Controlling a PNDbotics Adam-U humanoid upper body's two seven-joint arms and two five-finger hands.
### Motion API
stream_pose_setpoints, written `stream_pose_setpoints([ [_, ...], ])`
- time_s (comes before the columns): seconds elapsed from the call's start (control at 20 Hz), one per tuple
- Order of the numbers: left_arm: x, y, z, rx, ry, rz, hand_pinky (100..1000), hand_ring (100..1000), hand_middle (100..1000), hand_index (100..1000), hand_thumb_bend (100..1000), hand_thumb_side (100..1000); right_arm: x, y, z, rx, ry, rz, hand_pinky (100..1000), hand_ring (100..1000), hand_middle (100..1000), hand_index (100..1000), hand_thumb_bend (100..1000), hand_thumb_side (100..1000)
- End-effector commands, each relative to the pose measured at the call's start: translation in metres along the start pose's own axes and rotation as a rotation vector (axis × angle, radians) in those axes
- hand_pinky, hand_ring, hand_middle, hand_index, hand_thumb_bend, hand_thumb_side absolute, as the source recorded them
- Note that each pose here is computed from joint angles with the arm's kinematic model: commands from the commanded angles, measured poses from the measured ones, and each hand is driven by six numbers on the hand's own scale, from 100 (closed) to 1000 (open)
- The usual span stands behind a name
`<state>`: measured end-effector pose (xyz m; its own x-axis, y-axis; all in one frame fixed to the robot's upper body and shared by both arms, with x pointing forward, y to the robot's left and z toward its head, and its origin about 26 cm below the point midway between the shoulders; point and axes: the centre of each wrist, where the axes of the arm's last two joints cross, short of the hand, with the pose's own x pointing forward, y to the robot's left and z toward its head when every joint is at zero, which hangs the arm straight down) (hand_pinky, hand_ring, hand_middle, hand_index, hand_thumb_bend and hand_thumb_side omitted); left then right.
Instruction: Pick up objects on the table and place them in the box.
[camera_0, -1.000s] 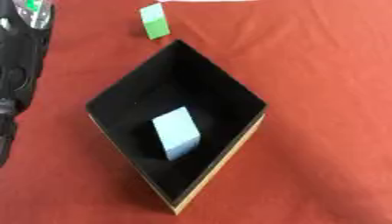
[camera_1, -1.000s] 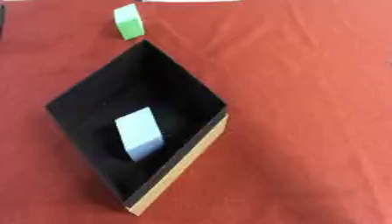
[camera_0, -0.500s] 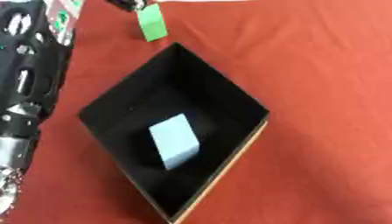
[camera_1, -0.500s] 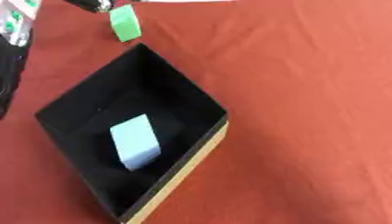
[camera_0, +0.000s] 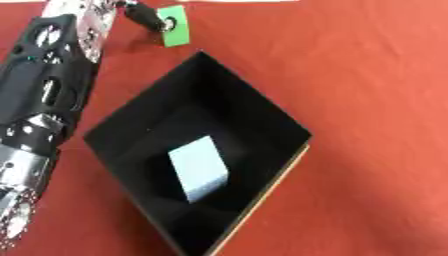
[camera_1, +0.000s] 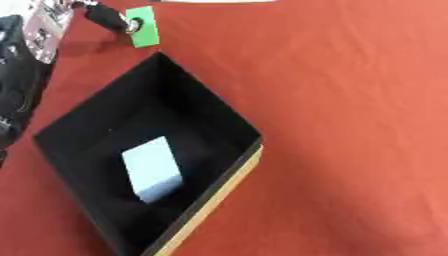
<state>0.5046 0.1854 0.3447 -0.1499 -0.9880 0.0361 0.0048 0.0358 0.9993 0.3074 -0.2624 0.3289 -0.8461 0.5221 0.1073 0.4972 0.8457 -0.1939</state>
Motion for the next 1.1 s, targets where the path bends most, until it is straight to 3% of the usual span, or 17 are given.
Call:
stream_pose_setpoints([
  [0.05,-0.007,-0.007,-0.004,-0.003,-0.005,0.002,637,807,873,931,234,223,0.005,-0.006,-0.008,-0.006,-0.037,0.007,783,621,516,805,100,667],
  [0.4,-0.001,0.006,-0.001,0.033,-0.028,-0.023,694,860,912,949,257,196,0.003,-0.007,-0.004,0.001,-0.023,0.011,783,621,515,805,100,668],
  [0.55,0.000,0.013,0.001,0.053,-0.022,-0.033,763,914,935,961,298,186,0.003,-0.007,-0.003,0.005,-0.018,0.013,783,621,515,805,100,668],
  [0.75,0.000,0.023,0.004,0.086,-0.007,-0.040,787,939,950,978,342,172,0.002,-0.007,-0.001,0.010,-0.012,0.015,783,621,514,805,100,668],
  [1.1,0.001,0.034,0.008,0.088,-0.034,-0.029,781,941,950,991,284,100,0.002,-0.007,0.000,0.015,-0.009,0.016,783,621,513,806,100,668],
])
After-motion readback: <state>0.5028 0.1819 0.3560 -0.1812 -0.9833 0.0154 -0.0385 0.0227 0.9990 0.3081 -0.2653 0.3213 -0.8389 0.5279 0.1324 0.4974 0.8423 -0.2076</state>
